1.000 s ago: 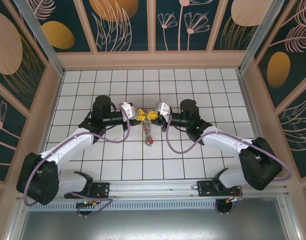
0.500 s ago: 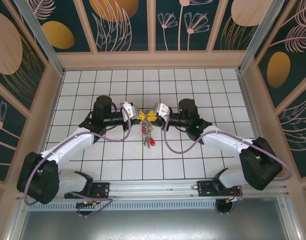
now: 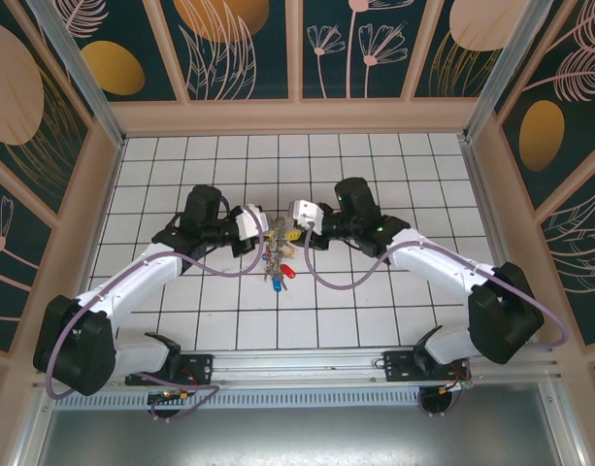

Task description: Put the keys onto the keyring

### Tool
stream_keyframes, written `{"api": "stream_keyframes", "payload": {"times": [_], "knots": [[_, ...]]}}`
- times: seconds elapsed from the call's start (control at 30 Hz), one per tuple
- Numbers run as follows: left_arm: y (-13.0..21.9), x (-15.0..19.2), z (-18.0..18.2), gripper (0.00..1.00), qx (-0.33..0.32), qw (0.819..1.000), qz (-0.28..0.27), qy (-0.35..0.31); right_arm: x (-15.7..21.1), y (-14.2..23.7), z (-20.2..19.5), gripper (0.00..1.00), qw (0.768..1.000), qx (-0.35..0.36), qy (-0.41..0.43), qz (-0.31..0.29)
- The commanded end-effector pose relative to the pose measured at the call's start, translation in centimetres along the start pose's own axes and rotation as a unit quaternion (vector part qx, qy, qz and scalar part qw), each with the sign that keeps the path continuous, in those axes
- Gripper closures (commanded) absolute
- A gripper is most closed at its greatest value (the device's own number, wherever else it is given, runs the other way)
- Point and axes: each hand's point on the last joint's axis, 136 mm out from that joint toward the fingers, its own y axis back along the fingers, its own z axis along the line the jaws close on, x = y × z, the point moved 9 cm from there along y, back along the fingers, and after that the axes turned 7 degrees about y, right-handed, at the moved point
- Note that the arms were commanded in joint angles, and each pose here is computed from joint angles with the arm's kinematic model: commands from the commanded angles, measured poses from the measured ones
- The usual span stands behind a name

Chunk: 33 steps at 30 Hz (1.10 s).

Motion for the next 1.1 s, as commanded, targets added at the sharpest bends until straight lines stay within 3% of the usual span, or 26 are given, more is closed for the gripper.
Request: {"api": "stream_keyframes", "payload": {"times": [0.0,0.33,0.53,0.6,0.73,0.8,0.87,1.07], "knots": [[0.9,-2.1,0.3,1.0,-0.007,0.999,-0.028,-0.039,-0.5,-0.6,-0.2,0.65,1.0,-0.019,0.007,-0.008],[0.8,-2.4,0.1,1.0,0.009,0.998,-0.048,-0.03,-0.5,-2.1,-0.4,0.68,0.999,-0.03,0.002,-0.017],[0.8,-2.7,0.2,1.0,0.011,0.998,-0.057,-0.024,-0.4,-2.5,-0.4,0.75,0.999,-0.031,0.0,-0.018],[0.9,-3.0,0.2,1.0,0.014,0.998,-0.064,-0.024,-0.3,-2.5,-0.2,0.8,0.999,-0.032,-0.001,-0.018],[0.9,-3.1,0.2,1.0,0.016,0.997,-0.067,-0.02,-0.4,-2.2,-0.2,1.0,0.999,-0.022,0.0,-0.026],[0.9,-3.1,0.2,1.0,0.015,0.998,-0.066,-0.017,-0.7,-1.9,-0.2,1.0,0.999,-0.012,0.0,-0.037],[0.9,-3.1,0.3,0.87,0.011,0.998,-0.065,-0.01,-1.0,-1.4,-0.3,1.0,0.999,0.004,-0.003,-0.051],[1.1,-3.3,0.1,0.8,0.014,0.997,-0.081,0.005,-1.9,0.9,-0.7,1.0,0.993,0.035,-0.032,-0.112]]}}
